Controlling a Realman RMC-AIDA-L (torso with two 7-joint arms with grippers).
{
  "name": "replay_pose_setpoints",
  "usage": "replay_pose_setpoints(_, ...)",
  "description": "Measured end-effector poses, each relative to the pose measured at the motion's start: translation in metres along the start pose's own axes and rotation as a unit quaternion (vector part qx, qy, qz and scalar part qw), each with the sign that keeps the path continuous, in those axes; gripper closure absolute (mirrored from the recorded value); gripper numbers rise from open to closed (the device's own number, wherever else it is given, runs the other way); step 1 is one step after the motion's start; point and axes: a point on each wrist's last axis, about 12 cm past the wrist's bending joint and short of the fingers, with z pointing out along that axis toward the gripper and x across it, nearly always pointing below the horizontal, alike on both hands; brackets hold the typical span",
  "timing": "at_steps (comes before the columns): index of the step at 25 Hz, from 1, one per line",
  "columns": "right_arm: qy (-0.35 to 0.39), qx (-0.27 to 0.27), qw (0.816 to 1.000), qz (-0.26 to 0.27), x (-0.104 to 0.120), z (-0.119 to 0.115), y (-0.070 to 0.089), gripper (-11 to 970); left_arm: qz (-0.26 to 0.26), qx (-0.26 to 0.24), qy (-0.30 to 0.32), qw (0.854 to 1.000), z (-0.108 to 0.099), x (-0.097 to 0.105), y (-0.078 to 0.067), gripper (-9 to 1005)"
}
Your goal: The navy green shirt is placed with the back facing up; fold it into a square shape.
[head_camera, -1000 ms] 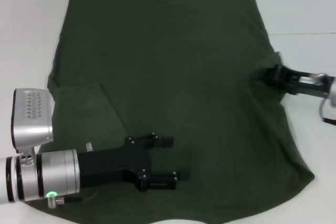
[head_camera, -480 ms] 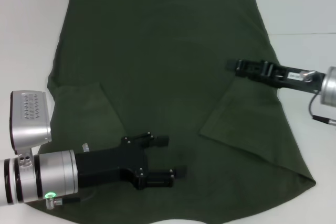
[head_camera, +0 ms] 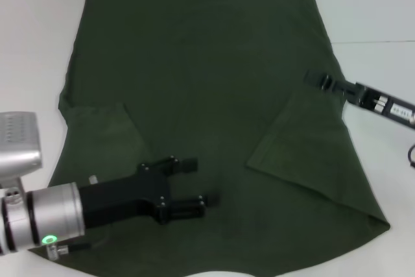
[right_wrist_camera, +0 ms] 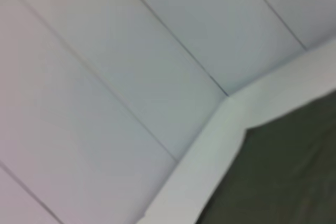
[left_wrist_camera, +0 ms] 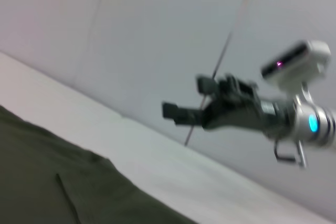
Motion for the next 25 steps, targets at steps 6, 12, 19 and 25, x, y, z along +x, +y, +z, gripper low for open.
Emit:
replay_pose_setpoints(6,-0.012,-0.029,0.997,-0.073,0.025,-0.005,0.008,52,-0.046,-0.019,-0.027,0.998,-0.024,0.001,-0.001,85)
replay_pose_setpoints(12,0.010,-0.037,0.993,-0.113,0.037,-0.002,0.010,47,-0.081,-0.060,-0.020,0.995,-0.050,0.005,0.001,85)
replay_pose_setpoints(19,0.057,-0.043,0.989,-0.132,0.034,-0.005,0.008,57,-0.074,-0.115,0.019,0.990,-0.085,0.012,0.001,86)
replay_pose_setpoints(25,0.149,-0.090,0.973,-0.154,0.025,-0.004,0.017,62,-0.060,-0.139,0.067,0.986,-0.100,0.017,0.003,87)
